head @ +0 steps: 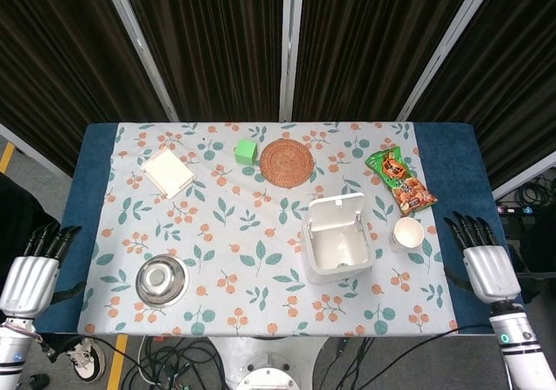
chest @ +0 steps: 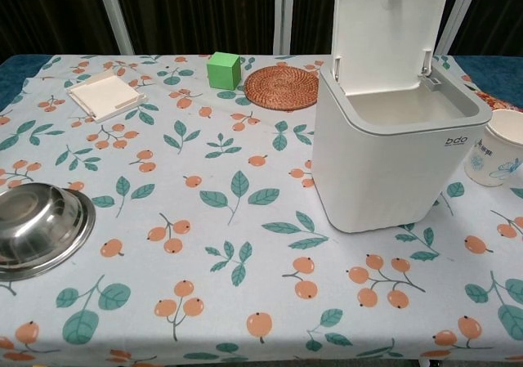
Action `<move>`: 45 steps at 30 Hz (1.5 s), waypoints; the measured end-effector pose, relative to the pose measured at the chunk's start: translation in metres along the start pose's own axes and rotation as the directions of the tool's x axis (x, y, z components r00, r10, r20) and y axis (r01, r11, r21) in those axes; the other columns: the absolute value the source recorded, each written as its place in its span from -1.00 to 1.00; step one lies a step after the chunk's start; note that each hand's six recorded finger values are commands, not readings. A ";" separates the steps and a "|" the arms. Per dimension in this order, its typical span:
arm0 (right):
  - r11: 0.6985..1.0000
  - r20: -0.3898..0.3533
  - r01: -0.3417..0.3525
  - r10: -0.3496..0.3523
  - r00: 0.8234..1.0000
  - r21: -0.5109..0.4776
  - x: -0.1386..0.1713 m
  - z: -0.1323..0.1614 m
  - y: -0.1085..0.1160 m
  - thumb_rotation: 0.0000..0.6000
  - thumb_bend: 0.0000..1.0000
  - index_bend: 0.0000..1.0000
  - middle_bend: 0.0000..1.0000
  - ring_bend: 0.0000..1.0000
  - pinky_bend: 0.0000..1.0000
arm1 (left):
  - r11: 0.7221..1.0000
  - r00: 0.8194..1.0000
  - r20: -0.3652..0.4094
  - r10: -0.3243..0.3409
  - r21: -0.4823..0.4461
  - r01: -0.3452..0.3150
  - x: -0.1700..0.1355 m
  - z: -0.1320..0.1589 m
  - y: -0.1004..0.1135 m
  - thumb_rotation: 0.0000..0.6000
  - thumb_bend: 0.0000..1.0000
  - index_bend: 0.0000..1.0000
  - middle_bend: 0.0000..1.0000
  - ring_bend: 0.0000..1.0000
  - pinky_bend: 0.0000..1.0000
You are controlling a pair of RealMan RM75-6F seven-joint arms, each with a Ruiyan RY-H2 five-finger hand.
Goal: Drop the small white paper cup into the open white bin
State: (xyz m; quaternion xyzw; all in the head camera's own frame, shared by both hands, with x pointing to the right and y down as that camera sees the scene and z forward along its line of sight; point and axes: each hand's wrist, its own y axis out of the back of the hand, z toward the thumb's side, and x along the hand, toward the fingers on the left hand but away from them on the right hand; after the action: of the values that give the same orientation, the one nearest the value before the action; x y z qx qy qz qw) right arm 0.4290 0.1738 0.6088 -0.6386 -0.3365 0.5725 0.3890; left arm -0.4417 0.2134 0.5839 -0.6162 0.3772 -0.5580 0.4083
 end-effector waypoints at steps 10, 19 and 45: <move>0.990 0.006 -0.125 0.125 0.992 0.060 -0.053 0.026 -0.025 1.00 -0.65 -1.00 -1.00 -1.00 -1.00 | 1.000 1.000 -0.007 -0.014 0.000 0.014 -0.001 -0.004 -0.002 1.00 -0.93 -0.75 -0.69 -0.92 -0.79; 0.972 -0.026 -0.233 0.233 0.972 -0.005 -0.075 0.050 -0.045 1.00 -0.65 -1.00 -0.97 -1.00 -0.64 | 1.000 1.000 -0.001 -0.027 0.000 0.027 -0.002 -0.002 -0.006 1.00 -0.93 -0.75 -0.69 -0.92 -0.79; 0.988 -0.050 -0.154 0.154 0.987 -0.009 -0.071 0.047 -0.021 1.00 -0.50 -0.19 -0.24 -0.31 -0.01 | 0.999 0.999 0.000 -0.038 -0.006 0.038 0.000 0.000 -0.006 1.00 -0.93 -0.75 -0.69 -0.92 -0.79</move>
State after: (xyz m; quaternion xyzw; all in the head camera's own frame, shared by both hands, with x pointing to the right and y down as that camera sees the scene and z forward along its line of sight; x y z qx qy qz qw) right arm 0.3741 0.1274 0.6589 -0.6790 -0.2801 0.5827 0.3477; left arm -0.4412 0.2153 0.5892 -0.6245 0.3671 -0.5646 0.3955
